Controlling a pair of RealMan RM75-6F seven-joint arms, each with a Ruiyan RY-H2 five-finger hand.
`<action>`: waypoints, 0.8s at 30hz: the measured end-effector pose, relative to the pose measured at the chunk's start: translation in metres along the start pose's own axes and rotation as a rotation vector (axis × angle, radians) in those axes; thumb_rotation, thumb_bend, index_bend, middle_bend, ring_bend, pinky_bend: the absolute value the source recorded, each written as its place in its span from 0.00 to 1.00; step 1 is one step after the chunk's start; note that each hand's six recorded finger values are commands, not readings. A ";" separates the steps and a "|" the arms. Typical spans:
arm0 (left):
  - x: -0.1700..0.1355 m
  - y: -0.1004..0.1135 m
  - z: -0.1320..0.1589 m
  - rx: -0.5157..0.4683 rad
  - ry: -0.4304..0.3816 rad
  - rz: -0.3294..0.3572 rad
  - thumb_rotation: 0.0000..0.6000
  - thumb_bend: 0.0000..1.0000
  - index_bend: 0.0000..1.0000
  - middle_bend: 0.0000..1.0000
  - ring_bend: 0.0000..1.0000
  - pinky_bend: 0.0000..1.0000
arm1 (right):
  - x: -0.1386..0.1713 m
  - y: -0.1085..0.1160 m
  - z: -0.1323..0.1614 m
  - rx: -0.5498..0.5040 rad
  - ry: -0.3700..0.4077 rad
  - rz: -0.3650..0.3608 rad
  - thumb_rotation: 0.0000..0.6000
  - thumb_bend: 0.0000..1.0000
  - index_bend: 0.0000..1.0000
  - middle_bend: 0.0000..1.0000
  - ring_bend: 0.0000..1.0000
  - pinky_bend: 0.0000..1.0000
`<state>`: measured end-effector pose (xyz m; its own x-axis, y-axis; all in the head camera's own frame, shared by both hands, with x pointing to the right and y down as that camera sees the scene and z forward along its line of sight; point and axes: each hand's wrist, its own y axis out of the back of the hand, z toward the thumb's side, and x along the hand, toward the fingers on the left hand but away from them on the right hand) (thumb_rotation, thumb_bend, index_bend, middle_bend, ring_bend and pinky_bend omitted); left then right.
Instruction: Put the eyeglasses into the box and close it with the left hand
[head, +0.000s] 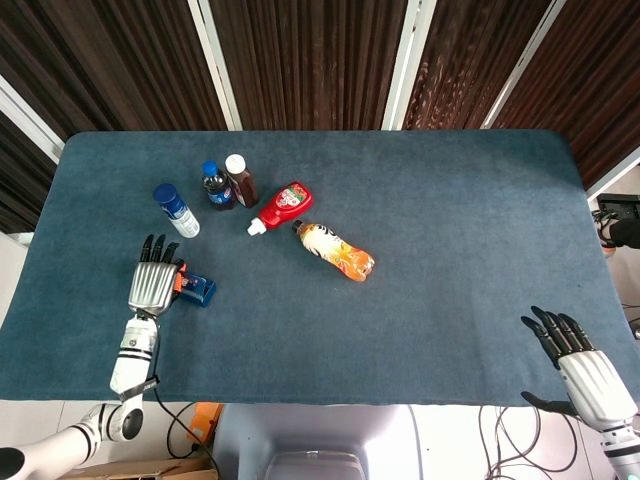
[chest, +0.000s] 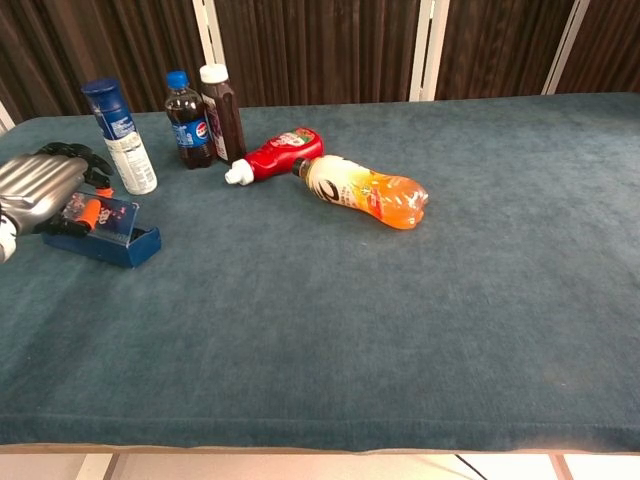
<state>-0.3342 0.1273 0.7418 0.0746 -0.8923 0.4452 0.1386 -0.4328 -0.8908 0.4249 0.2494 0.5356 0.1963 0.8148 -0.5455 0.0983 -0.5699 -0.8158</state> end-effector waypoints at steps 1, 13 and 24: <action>0.001 -0.001 0.000 0.005 0.003 -0.003 1.00 0.57 0.72 0.19 0.06 0.01 | 0.000 0.000 0.000 -0.001 -0.001 -0.001 1.00 0.15 0.00 0.00 0.00 0.00; 0.009 -0.009 0.002 0.002 0.014 -0.008 1.00 0.45 0.34 0.16 0.06 0.01 | 0.001 0.003 -0.003 -0.005 -0.006 -0.008 1.00 0.15 0.00 0.00 0.00 0.00; 0.015 -0.009 -0.002 -0.028 0.024 0.019 1.00 0.42 0.24 0.13 0.06 0.01 | 0.001 0.003 -0.003 -0.005 -0.009 -0.007 1.00 0.15 0.00 0.00 0.00 0.00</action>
<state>-0.3366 0.1175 0.7560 0.0535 -0.9032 0.4259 0.1101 -0.4185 -0.9015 0.4286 0.2479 0.5335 0.1869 0.8198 -0.5413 0.1049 -0.5645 -0.8187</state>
